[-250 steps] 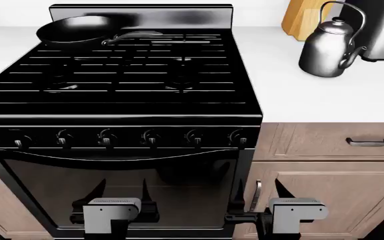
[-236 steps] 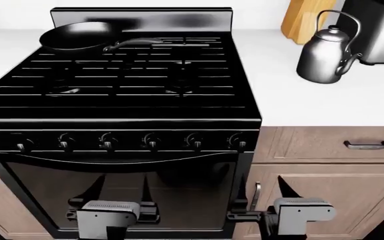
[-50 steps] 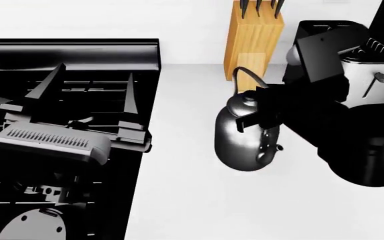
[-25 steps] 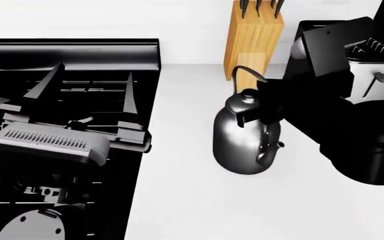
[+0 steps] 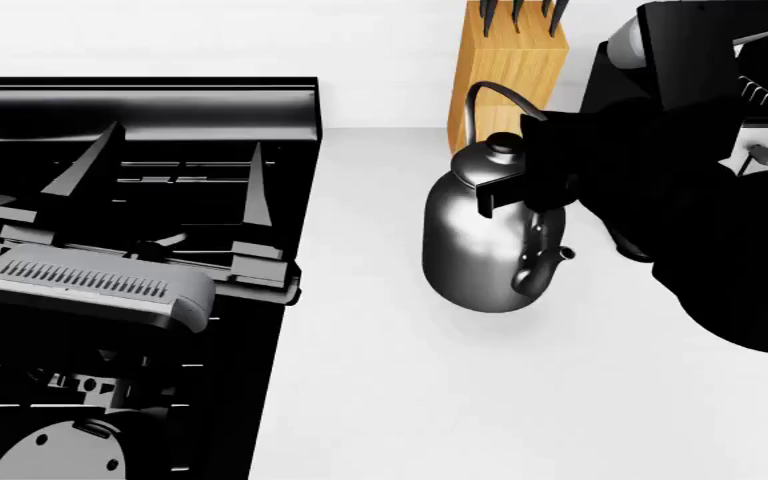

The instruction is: Pick the kettle from the counter and place it on a stove burner. Then turn the burner on.

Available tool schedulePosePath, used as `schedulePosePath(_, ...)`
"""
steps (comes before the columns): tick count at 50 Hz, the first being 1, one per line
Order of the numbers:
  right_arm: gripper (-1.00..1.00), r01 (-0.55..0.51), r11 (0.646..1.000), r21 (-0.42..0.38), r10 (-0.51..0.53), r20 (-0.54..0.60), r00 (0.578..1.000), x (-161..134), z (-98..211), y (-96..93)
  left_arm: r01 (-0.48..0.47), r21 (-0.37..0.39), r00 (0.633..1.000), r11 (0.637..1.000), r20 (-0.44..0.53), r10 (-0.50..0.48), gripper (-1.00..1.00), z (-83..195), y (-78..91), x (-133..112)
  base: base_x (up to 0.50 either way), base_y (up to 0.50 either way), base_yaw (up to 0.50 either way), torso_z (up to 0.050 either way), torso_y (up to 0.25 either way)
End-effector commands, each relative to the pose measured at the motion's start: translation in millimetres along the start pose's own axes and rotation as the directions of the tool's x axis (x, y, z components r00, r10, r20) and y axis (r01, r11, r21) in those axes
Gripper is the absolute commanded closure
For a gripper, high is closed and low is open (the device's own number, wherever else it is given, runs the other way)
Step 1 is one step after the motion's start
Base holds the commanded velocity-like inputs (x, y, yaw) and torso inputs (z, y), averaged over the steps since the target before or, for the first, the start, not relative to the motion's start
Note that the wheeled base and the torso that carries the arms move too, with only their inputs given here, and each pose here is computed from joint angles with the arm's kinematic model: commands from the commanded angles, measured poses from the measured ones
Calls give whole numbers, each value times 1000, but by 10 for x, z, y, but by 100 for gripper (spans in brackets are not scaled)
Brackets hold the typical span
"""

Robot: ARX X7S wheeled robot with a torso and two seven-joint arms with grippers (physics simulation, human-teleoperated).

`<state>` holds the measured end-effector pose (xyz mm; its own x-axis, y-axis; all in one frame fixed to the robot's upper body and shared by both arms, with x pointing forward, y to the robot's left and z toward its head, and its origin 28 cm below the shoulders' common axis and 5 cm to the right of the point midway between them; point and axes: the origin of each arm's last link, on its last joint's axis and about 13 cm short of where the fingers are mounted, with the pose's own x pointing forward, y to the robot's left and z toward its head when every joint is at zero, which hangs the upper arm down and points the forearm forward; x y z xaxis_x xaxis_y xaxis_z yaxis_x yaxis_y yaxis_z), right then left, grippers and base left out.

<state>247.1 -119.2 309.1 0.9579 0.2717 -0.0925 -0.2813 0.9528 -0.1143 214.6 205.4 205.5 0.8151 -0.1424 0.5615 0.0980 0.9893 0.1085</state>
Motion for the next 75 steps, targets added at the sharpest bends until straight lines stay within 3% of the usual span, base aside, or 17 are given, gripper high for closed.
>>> schedulePosePath(1, 100, 14, 1000, -23, -12, 99, 995, -32, 141, 17, -4, -1, 1000, 1000, 4, 4, -100, 16, 10, -2, 0, 0, 0, 0, 0)
schedulePosePath(22, 100, 8, 998, -60, 3, 180, 984, -71, 424, 78, -11, -3, 1000, 1000, 10, 11, -100, 41, 26, -1, 0, 11, 0, 0, 1)
schedulePosePath(75, 100, -25, 991, -130, 45, 153, 987, -97, 419, 160, -16, -6, 1000, 1000, 21, 16, -100, 78, 36, -15, 21, 500, 0, 0, 1)
